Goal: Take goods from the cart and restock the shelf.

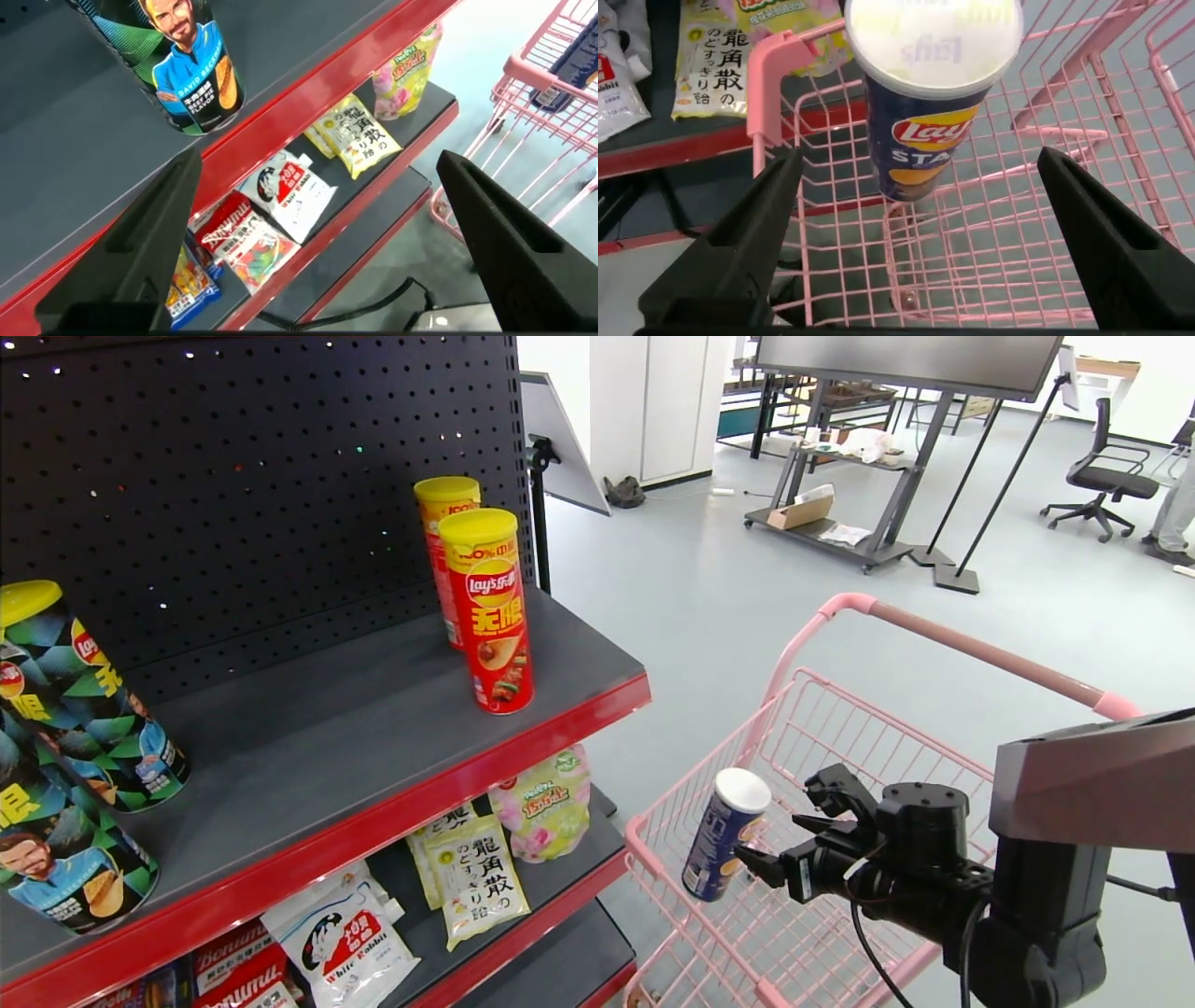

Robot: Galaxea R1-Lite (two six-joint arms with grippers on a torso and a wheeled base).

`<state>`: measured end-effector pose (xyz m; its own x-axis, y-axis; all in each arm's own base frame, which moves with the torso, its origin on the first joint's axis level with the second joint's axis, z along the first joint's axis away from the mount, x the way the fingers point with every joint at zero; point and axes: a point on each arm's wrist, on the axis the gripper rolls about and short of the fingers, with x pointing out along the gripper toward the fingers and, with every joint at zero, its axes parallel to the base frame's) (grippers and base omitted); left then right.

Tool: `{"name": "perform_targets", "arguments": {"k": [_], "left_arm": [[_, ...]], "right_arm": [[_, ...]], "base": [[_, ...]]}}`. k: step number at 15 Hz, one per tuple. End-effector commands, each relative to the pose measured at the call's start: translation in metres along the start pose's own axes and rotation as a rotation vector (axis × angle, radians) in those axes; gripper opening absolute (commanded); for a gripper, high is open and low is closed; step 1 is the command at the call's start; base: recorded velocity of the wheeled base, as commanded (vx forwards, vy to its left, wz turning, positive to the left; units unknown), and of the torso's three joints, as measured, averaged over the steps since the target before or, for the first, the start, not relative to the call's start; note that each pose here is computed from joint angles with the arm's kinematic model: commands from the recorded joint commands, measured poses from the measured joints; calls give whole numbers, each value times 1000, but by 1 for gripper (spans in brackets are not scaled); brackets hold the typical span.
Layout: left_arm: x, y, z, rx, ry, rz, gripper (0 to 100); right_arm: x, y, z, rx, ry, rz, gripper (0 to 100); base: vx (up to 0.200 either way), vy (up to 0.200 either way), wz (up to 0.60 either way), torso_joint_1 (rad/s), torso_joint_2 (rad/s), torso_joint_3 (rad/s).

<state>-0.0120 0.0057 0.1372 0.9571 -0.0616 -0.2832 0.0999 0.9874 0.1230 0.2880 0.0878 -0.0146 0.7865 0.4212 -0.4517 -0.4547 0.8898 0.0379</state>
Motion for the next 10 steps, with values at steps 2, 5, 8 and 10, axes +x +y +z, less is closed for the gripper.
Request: {"name": "perform_targets", "arguments": {"k": [2, 5, 8, 10], "left_arm": [[0, 0, -1, 1, 8, 1, 100], [0, 0, -1, 1, 11, 2, 100], [0, 0, -2, 2, 15, 0, 100], [0, 0, -1, 2, 15, 0, 100]], "right_arm": [[16, -2, -7, 0, 5, 2, 100], [33, -5, -5, 6, -23, 2, 100], [49, -9, -6, 7, -44, -3, 100], [55, -10, -6, 5, -55, -5, 100]], "base": [[0, 0, 0, 0, 0, 0], [0, 0, 0, 0, 0, 0], [0, 0, 0, 0, 0, 0], [0, 0, 0, 0, 0, 0]]}}
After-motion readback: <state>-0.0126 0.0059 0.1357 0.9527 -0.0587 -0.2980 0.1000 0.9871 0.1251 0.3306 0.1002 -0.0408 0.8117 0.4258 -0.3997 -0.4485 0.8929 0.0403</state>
